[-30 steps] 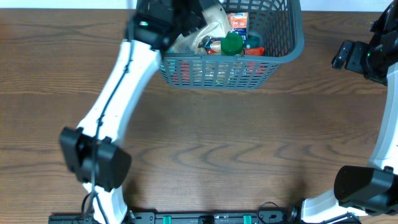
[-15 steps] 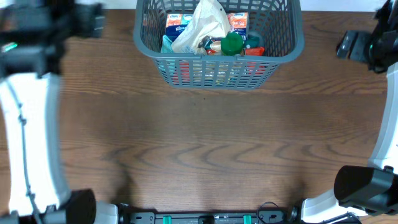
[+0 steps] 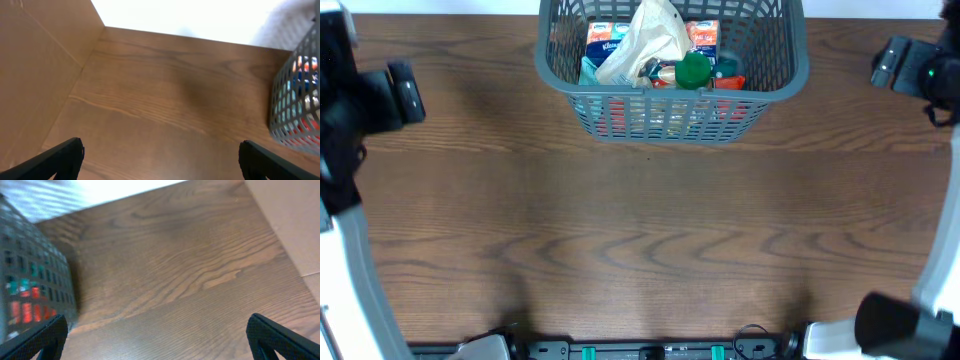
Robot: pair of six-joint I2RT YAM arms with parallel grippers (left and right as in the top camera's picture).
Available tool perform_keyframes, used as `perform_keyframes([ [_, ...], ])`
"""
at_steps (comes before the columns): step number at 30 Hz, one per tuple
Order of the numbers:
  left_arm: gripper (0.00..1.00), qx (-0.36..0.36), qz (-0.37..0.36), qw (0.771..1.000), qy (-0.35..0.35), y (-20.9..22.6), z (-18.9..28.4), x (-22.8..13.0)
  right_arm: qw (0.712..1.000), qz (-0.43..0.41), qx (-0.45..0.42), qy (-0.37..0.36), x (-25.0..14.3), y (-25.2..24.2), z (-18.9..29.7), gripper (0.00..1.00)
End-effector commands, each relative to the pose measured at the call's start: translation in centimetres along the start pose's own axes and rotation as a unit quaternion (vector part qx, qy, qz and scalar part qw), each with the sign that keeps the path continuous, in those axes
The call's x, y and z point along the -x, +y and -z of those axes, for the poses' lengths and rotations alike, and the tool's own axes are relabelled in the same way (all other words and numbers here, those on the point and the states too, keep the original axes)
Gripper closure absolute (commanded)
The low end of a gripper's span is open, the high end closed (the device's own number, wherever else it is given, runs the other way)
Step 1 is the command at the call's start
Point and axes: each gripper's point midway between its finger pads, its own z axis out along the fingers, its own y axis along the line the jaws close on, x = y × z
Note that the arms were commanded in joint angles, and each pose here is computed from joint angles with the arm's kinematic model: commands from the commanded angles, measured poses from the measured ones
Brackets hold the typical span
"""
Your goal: Pack container
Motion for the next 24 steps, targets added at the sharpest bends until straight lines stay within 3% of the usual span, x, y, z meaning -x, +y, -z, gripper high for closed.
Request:
perform_keyframes([
  [1,0.01,-0.015,0.000,1.000,-0.001,-0.8,0.8,-1.9,1.000,-0.022,0.002,-0.018,-0.9,-0.3,2.8,0.01],
  [6,0.01,-0.024,-0.006,1.000,-0.010,-1.9,0.5,-5.7,0.999,-0.031,0.013,-0.023,-4.9,0.1,3.7,0.01],
  [15,0.01,-0.051,-0.054,0.996,-0.045,-4.5,0.5,-13.1,0.999,0.026,0.040,-0.016,-14.7,2.0,3.2,0.01],
  [24,0.01,-0.071,-0.073,0.992,-0.076,-6.1,-0.3,-17.1,0.998,0.047,0.036,0.018,-21.5,1.8,1.8,0.01],
])
